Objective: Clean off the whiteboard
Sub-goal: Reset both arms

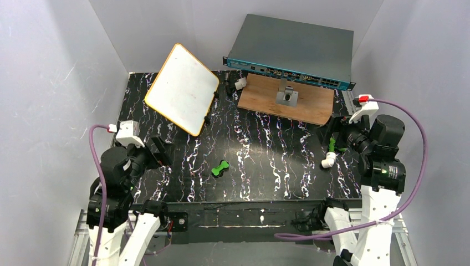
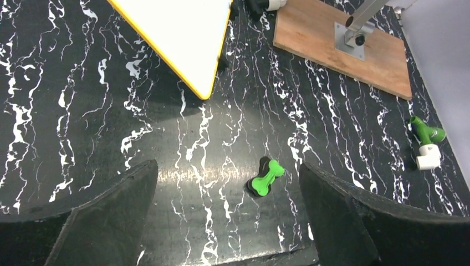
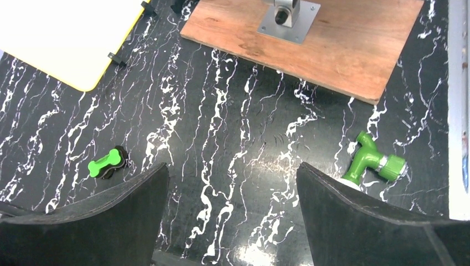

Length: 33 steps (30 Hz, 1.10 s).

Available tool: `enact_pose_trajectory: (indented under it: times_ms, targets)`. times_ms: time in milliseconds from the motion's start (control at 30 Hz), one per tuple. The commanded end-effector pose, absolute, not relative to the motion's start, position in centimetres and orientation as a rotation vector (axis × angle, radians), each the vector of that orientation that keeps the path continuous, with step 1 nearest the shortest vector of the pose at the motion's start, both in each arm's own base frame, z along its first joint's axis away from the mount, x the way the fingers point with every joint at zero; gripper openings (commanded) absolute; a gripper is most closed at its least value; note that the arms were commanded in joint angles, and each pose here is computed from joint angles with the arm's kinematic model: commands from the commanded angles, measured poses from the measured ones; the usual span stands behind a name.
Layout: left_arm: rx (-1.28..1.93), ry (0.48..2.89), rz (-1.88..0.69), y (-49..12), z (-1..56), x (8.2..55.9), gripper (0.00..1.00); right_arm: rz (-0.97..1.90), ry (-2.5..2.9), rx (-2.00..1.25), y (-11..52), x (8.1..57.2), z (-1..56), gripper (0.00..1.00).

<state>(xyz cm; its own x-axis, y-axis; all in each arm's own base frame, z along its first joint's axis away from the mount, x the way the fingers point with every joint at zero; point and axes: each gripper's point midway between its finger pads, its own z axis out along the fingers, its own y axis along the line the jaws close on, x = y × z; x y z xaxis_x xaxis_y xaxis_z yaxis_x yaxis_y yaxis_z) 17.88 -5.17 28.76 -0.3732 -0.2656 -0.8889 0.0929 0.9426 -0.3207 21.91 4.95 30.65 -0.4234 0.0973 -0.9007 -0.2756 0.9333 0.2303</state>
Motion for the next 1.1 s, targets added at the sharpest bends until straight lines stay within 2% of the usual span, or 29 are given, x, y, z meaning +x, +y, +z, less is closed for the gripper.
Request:
enact_pose_trajectory:
  times_ms: [0, 800, 1067]
  targets:
    - [-0.087, 1.950, -0.341, -4.6, 28.4, 15.8, 0.98, 0.425, 1.991, -0.031, 4.5, 22.0, 30.1, 0.90]
    - [-0.091, 1.885, -0.294, -3.3, 28.0, 13.6, 0.98, 0.611, 1.960, -0.046, 6.4, 21.6, 31.1, 0.90]
    - [-0.096, 1.881, -0.320, -3.7, 27.9, 13.8, 0.98, 0.584, 1.958, -0.047, 6.1, 21.7, 31.4, 0.90]
